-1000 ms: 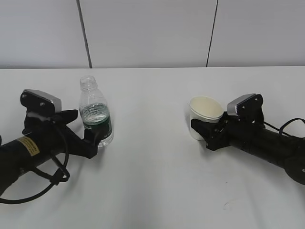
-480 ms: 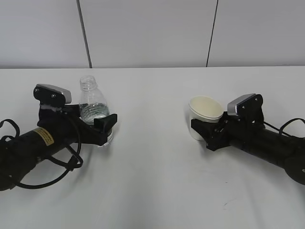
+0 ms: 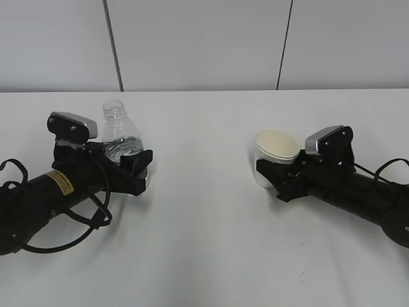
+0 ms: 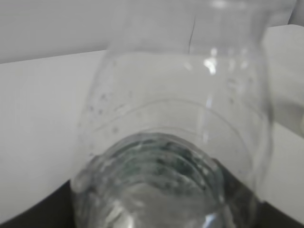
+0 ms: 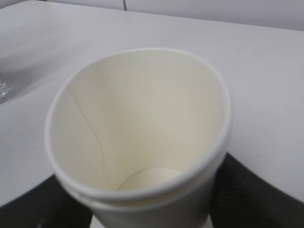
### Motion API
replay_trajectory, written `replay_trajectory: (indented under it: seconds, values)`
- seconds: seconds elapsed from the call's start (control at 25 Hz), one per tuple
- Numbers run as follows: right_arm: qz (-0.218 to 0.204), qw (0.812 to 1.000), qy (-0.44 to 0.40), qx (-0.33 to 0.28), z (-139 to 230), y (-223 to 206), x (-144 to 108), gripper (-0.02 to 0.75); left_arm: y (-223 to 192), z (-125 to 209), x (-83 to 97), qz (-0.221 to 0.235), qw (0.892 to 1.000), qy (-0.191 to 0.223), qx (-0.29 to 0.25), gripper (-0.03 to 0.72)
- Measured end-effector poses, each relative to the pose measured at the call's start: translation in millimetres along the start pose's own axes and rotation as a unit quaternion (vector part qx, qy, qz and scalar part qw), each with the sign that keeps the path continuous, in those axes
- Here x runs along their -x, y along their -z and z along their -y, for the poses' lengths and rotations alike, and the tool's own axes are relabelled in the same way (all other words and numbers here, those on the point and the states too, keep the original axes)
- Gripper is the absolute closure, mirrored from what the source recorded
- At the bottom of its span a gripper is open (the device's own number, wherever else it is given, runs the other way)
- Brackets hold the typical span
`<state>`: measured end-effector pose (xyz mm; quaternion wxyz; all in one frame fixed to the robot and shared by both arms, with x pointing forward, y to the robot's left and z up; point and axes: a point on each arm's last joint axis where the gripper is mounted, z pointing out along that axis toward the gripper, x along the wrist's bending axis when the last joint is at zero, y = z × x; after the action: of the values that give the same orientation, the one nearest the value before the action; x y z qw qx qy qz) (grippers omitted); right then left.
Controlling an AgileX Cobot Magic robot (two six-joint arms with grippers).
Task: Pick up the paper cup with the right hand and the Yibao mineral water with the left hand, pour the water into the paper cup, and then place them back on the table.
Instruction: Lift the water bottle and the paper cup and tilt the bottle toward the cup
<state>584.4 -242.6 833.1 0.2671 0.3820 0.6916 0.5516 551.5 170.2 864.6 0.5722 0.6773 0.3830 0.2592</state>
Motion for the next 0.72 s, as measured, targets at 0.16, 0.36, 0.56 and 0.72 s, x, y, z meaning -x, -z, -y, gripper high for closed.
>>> replay_trajectory:
  seconds: [0.16,0.36,0.56,0.72]
  values:
    - [-0.019,1.000,0.001,-0.003,1,0,-4,0.241,0,0,0.0,0.000,1.000,0.000,0.000,0.300]
    - [-0.057,0.998,0.013,-0.004,-2,-6,-15,0.241,0,0,3.1,0.018,1.000,-0.009,-0.003,0.302]
    - [-0.119,0.993,0.023,-0.003,-7,-17,-34,0.241,1,-3,7.2,0.039,0.999,-0.022,-0.011,0.303]
    - [-0.143,0.989,0.026,-0.005,-8,-20,-42,0.241,3,-14,9.2,0.046,0.998,-0.031,0.002,0.303]
